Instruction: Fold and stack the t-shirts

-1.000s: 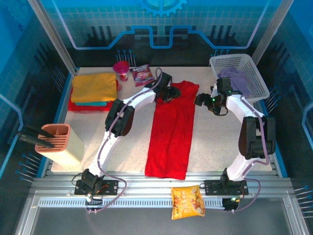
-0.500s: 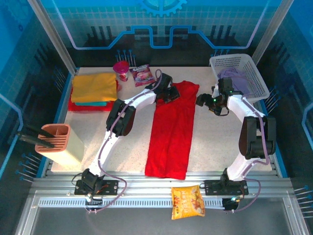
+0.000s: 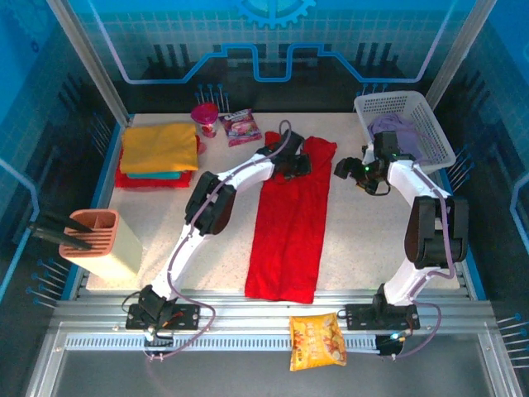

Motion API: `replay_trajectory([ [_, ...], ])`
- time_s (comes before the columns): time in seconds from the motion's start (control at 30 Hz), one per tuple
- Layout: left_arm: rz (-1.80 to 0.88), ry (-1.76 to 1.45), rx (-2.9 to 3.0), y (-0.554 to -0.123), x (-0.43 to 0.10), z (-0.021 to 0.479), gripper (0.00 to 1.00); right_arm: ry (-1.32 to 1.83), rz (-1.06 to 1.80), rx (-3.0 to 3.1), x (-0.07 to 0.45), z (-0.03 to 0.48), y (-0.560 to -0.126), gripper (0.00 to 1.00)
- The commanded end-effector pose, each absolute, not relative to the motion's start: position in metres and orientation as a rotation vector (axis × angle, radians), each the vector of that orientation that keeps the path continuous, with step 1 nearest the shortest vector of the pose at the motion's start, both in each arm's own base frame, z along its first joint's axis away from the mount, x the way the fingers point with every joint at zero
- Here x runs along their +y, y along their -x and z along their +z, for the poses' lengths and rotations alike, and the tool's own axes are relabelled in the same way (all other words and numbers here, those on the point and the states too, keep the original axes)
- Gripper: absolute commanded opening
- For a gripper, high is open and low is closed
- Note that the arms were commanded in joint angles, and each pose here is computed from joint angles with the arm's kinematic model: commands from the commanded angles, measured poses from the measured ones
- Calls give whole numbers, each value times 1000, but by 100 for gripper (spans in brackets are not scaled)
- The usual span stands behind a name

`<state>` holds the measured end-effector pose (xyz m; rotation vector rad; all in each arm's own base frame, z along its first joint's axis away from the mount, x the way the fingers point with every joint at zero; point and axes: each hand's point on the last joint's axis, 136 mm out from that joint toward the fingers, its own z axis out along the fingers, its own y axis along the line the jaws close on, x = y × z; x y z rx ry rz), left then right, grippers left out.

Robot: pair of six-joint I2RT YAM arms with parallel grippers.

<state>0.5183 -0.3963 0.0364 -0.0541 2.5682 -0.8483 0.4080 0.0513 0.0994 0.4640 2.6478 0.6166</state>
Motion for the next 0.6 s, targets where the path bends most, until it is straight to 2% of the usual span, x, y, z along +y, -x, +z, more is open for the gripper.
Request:
replay_trajectory([
  [0.0,-807,-63,2482,-510,-400,77,0,-477,630,2640,46,106,-402,84],
  [0.2,-822,-147,2413,-498,-413,98,0,-487,633,2636,42,106,-400,83],
  [0.57,-713,-322,2449,-474,-430,79,18,-525,643,2634,36,102,-396,83],
])
